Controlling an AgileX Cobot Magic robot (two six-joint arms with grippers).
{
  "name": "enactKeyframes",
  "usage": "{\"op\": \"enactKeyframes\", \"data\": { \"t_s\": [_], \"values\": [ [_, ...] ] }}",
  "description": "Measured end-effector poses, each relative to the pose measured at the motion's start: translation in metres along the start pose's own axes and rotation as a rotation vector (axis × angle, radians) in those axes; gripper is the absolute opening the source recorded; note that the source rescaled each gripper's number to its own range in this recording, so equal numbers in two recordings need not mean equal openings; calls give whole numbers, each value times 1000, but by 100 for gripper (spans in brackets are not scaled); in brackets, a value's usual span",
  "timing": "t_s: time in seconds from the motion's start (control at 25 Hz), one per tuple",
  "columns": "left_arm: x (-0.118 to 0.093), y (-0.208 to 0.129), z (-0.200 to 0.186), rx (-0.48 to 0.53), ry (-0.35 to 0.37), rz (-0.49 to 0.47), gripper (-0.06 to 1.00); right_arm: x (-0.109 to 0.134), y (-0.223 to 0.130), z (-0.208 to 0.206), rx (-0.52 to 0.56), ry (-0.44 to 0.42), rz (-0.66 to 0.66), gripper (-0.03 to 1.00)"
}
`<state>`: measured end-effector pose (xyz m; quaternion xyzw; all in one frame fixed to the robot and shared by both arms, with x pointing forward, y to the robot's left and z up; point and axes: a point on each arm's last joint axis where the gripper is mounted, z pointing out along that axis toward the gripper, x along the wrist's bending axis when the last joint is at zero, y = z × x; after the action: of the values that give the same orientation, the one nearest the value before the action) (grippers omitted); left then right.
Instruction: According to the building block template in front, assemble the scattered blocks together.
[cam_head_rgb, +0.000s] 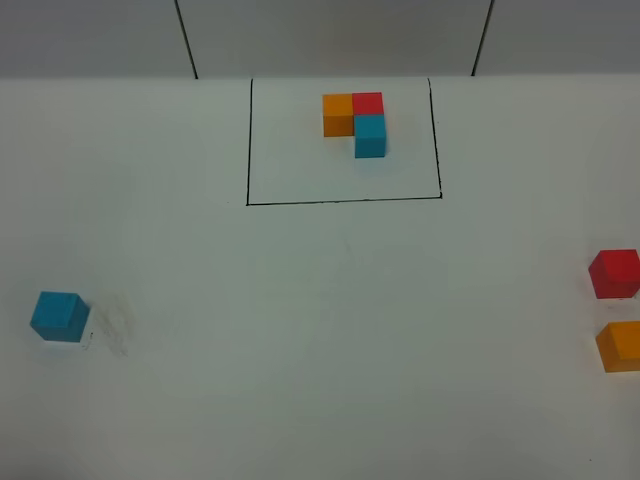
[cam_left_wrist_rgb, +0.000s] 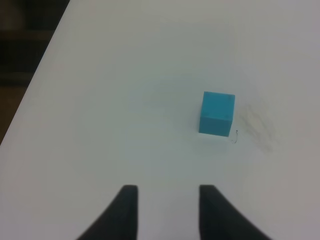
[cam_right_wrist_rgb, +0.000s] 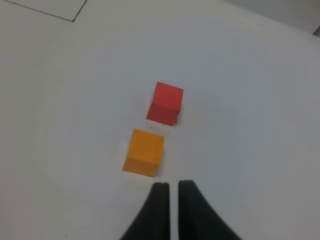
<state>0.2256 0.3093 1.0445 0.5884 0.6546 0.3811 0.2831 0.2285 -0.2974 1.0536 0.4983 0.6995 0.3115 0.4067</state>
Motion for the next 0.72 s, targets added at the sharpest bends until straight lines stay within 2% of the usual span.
{"op": "enactKeyframes", "data": {
  "t_s": [0.12, 0.2, 0.24, 0.4, 0.72],
  "values": [
    [0, 0, 0, 0, 0, 0, 78, 0, 0, 0, 0, 0, 0, 0],
    [0, 0, 0, 0, 0, -2, 93, 0, 0, 0, 0, 0, 0, 0],
    [0, 0, 0, 0, 0, -3, 97, 0, 0, 0, 0, 0, 0, 0],
    [0, 3, 4, 34, -1, 0, 99, 0, 0, 0, 0, 0, 0, 0],
    [-2, 52, 27, 139, -12, 16, 87, 0, 0, 0, 0, 0, 0, 0]
  ]
}}
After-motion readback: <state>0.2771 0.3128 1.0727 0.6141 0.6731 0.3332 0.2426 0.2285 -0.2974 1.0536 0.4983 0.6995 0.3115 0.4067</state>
